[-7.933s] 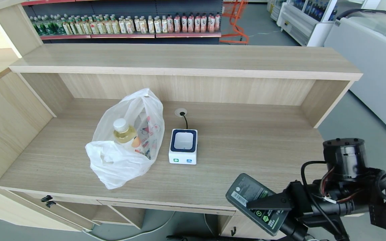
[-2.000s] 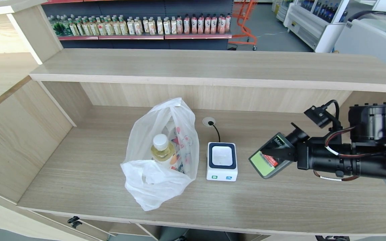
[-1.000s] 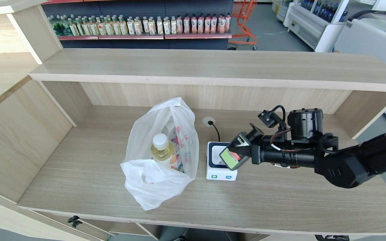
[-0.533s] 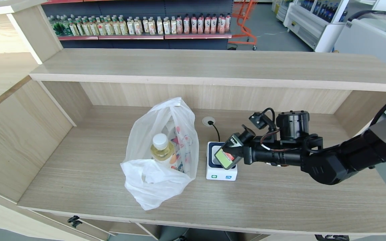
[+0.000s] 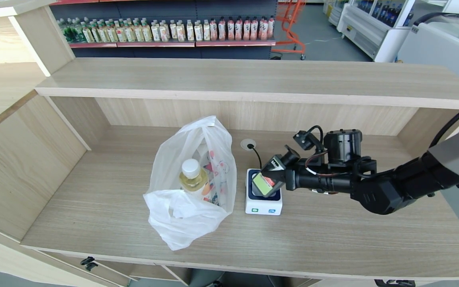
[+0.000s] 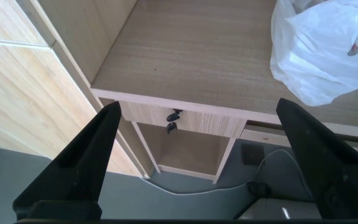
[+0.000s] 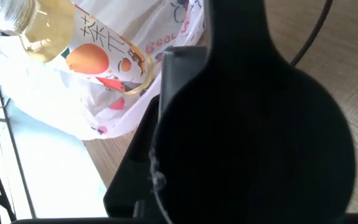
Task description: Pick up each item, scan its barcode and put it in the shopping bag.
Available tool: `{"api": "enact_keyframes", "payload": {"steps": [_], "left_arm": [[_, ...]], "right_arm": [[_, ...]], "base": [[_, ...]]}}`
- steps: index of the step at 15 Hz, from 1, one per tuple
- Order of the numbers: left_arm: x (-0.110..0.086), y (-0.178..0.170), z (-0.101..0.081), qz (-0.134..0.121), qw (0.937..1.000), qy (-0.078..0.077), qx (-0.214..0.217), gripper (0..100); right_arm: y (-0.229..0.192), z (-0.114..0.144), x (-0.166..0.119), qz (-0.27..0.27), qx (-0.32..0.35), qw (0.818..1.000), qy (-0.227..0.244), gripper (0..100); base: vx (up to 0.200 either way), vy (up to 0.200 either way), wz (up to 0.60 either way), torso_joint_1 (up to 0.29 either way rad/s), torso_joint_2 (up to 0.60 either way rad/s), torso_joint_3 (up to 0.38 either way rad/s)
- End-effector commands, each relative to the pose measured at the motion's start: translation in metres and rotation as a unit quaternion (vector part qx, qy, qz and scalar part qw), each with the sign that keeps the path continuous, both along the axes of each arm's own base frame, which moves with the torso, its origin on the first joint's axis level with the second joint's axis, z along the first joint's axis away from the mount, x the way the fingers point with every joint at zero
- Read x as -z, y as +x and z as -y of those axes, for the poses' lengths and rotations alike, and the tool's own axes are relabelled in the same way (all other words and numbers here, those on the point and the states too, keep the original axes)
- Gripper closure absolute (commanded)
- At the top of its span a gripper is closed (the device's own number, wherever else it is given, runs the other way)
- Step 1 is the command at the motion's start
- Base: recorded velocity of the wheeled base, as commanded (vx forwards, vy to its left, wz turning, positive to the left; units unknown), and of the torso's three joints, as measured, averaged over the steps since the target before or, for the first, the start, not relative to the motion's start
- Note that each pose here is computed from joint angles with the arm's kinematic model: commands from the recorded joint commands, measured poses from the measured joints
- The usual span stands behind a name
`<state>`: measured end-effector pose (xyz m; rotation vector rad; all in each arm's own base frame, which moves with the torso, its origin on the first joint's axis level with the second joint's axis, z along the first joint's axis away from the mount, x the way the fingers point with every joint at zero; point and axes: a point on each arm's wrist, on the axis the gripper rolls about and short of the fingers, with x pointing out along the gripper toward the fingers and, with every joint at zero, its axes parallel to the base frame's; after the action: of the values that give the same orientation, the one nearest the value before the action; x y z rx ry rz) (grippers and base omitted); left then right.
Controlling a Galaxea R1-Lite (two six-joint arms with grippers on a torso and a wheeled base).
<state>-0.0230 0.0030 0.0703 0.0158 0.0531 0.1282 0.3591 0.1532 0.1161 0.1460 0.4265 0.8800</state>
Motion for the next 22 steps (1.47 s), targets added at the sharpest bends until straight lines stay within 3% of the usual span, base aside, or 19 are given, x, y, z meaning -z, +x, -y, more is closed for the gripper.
{"api": "enact_keyframes", "payload": {"steps": [1,3,7,15,22], "left_arm": [[0.0,0.0,0.0,-0.001,1.0,0.0,0.0,0],[0.0,0.0,0.0,-0.001,1.0,0.0,0.0,0],[0.0,0.0,0.0,-0.001,1.0,0.0,0.0,0],[0.0,0.0,0.0,0.0,1.0,0.001,0.0,0],[0.0,0.0,0.0,0.0,1.0,-0.002,0.0,0]], "right_arm": [[-0.013,0.005,-0.042,0.009,0.015,0.998,0.054,100],[-0.031,0.013,-0.083,0.051,0.019,0.995,0.083,100],[-0.068,0.028,-0.112,0.107,0.028,0.991,0.079,100],[-0.099,0.053,-0.102,0.073,0.051,0.993,0.08,100],[-0.079,0.065,-0.091,0.049,0.084,0.992,0.079,100]], "base": [[0.0,0.0,0.0,0.0,0.0,0.0],[0.0,0.0,0.0,0.0,0.0,0.0],[0.0,0.0,0.0,0.0,0.0,0.0],[0.0,0.0,0.0,0.0,0.0,0.0],[0.0,0.2,0.0,0.002,0.01,0.002]]}}
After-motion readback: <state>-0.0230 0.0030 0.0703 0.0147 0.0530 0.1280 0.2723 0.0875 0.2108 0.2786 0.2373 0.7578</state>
